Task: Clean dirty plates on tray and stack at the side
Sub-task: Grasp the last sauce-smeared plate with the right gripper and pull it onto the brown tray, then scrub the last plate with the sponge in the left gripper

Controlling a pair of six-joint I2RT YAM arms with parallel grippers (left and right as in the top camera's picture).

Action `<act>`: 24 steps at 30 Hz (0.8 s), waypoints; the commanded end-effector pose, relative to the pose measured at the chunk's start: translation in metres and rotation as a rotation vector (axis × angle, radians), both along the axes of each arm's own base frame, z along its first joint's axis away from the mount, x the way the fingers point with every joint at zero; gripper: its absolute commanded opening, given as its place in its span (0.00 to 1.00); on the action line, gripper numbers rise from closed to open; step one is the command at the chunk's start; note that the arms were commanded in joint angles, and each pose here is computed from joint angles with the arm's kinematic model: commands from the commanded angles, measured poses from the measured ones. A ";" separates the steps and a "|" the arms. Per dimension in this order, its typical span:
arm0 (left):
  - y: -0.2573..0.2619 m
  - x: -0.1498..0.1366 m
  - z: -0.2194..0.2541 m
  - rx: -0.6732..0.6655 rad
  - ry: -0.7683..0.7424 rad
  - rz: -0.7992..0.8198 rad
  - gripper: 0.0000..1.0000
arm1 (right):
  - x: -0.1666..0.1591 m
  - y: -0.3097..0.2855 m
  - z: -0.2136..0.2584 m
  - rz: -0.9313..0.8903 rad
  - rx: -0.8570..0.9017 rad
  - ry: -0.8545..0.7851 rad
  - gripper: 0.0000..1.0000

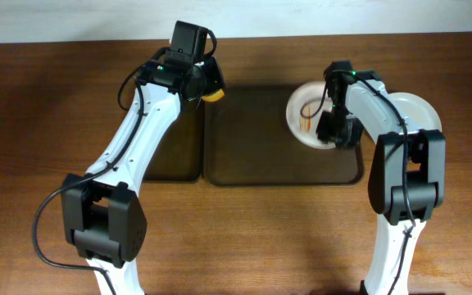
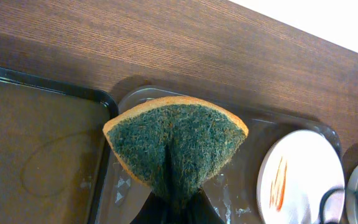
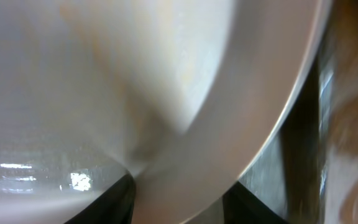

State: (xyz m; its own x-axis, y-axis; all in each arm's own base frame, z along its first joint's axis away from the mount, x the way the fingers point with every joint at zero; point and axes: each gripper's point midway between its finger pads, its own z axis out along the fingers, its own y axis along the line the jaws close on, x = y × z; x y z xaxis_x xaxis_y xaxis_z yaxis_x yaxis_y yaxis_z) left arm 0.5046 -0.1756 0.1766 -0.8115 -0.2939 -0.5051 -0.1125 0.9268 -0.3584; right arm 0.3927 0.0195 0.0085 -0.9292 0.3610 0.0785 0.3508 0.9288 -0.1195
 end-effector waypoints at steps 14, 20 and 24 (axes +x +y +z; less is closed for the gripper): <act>0.002 -0.004 0.007 0.007 -0.001 0.005 0.00 | 0.039 0.108 0.071 0.539 0.253 -0.171 0.66; 0.001 -0.004 0.007 0.006 -0.003 0.005 0.00 | 0.079 0.098 0.043 0.759 0.212 -0.290 0.78; 0.001 -0.003 0.007 0.006 -0.003 0.005 0.00 | 0.077 0.105 0.024 0.792 0.254 -0.268 0.63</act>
